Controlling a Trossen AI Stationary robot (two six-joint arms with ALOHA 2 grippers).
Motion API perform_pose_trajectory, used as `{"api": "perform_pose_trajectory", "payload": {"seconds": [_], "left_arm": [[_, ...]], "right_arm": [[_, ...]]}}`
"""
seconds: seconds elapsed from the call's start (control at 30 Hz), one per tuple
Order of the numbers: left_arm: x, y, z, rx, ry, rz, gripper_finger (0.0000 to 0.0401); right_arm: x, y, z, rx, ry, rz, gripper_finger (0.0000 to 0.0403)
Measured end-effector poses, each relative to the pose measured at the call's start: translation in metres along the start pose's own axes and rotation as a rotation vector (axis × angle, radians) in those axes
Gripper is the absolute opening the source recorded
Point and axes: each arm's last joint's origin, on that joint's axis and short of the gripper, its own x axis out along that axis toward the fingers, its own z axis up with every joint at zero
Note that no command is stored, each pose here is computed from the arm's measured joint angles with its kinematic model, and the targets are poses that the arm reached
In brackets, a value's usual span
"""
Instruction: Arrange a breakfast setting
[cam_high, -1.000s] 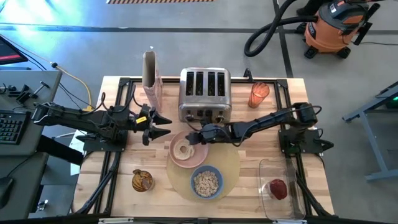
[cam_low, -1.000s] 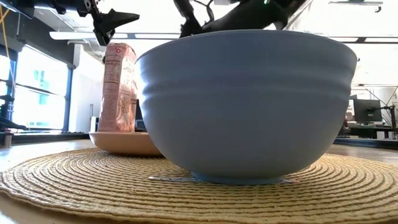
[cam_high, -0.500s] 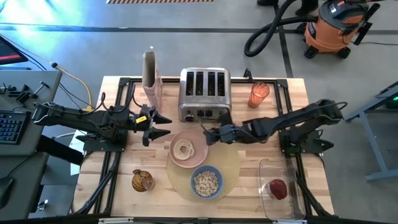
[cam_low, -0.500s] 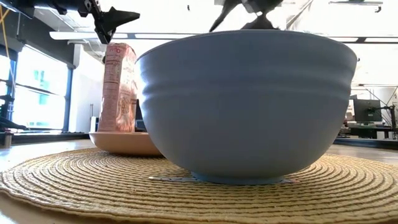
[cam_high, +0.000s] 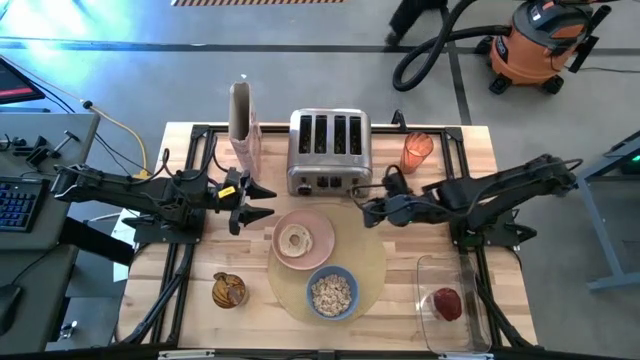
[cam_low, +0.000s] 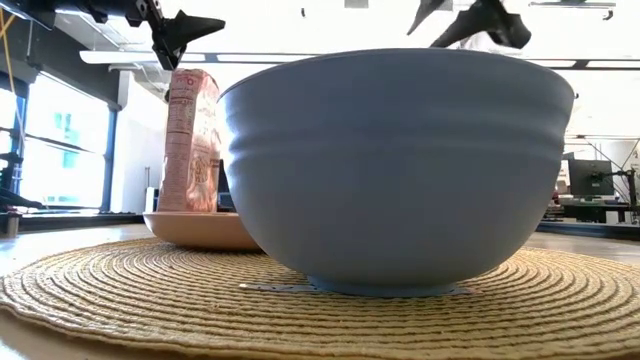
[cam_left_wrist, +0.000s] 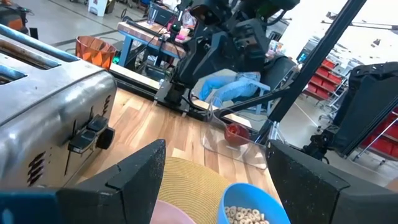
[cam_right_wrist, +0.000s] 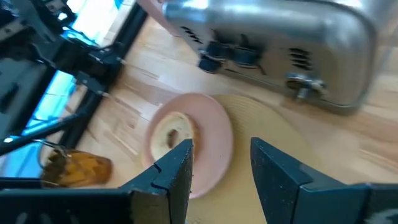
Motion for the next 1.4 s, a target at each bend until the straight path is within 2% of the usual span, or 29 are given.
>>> {"api": "perform_pose_trajectory", "payload": {"seconds": [0.3,0.6,1.17,1.4], "left_arm": [[0.0,0.001,0.0,-0.003,-0.01,0.024,0.0266],[0.0,0.002,0.001,-0.028,-0.026,0.057,0.0266],[0.0,0.003,0.001,-0.051,-0.05,0.108,0.0266],[0.0,0.003,0.001,-0.079,-0.05,0.107,0.0266]], "right_arm": [[-0.017,-0.015,0.004,-0.096,0.026,-0.063,0.014],[-0.04,-0.034,0.006,-0.16,0.062,-0.126,0.0162],[-0.098,-0.06,0.002,-0.215,0.128,0.003,0.0162],[-0.11,-0.071,-0.003,-0.234,0.231,-0.006,0.0162]]}}
